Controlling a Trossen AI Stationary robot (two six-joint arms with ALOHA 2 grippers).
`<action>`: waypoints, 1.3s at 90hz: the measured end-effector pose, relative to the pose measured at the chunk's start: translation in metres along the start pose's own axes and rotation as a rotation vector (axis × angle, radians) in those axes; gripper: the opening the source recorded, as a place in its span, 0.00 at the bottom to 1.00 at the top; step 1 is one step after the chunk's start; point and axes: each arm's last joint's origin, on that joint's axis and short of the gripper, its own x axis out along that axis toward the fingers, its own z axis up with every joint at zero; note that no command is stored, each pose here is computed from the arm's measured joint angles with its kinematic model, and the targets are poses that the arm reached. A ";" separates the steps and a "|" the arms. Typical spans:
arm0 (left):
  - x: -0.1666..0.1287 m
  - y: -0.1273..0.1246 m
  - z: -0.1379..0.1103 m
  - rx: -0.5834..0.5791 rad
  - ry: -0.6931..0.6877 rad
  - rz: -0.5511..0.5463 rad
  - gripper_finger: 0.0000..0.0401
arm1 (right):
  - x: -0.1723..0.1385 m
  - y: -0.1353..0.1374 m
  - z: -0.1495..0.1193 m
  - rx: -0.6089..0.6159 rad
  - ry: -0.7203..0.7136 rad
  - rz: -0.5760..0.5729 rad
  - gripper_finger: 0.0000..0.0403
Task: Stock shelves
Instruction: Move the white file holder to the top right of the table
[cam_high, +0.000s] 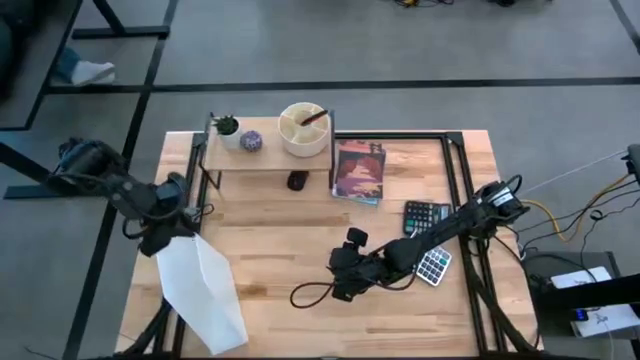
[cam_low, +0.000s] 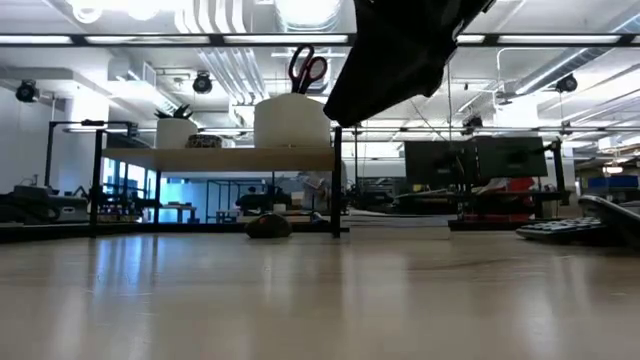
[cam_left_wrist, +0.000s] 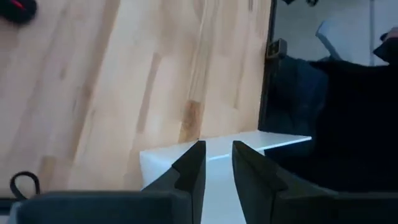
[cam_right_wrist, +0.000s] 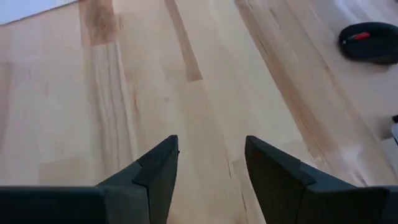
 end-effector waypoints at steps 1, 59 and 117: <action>0.000 0.001 0.000 0.000 -0.003 0.001 0.15 | 0.000 0.000 0.000 0.000 0.000 0.000 0.42; 0.029 0.019 -0.024 -0.063 0.138 0.036 0.15 | 0.000 0.000 0.000 0.010 0.000 0.000 0.42; 0.092 0.001 -0.020 0.016 0.281 0.251 0.02 | -0.001 0.000 0.001 -0.041 -0.002 0.002 0.36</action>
